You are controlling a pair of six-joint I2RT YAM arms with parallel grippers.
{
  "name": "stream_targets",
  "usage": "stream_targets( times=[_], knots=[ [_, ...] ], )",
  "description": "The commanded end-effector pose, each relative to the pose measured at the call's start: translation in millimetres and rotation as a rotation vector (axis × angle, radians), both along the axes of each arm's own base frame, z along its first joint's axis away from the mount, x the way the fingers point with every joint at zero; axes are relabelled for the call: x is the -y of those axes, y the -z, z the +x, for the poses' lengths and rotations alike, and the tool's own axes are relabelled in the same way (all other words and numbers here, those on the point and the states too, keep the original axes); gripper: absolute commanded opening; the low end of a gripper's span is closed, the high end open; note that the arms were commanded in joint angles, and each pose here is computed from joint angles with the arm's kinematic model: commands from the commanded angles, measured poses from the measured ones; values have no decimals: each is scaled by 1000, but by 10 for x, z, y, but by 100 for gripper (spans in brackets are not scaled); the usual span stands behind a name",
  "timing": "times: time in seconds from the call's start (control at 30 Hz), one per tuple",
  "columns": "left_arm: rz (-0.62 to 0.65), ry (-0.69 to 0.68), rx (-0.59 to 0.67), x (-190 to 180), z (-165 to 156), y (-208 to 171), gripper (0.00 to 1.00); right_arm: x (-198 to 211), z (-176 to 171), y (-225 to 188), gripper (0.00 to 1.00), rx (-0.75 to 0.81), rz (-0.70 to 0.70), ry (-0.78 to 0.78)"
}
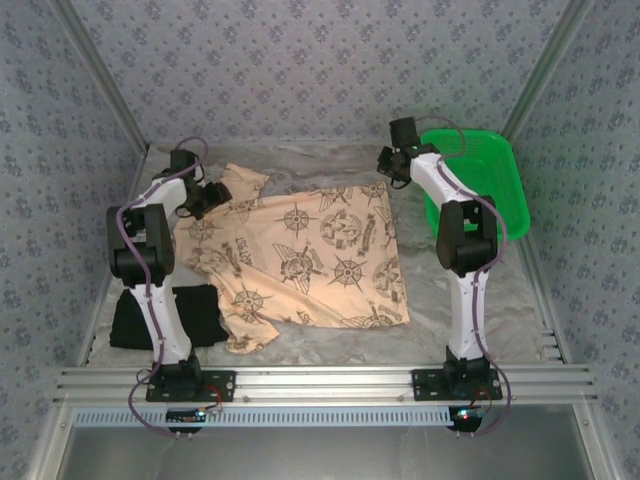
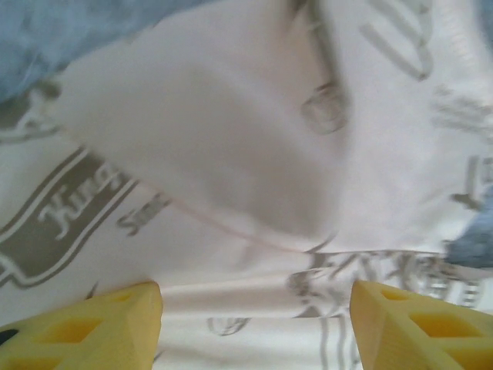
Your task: Fold the inside-out t-shirt
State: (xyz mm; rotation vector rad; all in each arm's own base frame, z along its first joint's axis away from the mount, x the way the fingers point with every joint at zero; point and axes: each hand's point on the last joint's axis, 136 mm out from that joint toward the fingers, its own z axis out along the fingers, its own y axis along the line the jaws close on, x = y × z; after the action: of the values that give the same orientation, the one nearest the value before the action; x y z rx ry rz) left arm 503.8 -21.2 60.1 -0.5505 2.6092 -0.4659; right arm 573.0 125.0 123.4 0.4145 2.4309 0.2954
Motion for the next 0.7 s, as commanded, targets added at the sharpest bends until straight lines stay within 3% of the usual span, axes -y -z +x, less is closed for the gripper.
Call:
stream_targets(
  times=[0.0,0.23,0.43,0.67],
  knots=[
    [-6,116,106,185,273,-322,66,-148,-214,-394,24,60,-51,-84],
    [74,228,118,407,731,-99,66,-557,-1031,166,24,-105,1,-217],
    [49,174,6,406,911,152,64,-620,-1678,634,23,-236,-47,-243],
    [67,122,-33,348,997,402,62,-327,-1980,998,22,-314,-155,-155]
  ],
)
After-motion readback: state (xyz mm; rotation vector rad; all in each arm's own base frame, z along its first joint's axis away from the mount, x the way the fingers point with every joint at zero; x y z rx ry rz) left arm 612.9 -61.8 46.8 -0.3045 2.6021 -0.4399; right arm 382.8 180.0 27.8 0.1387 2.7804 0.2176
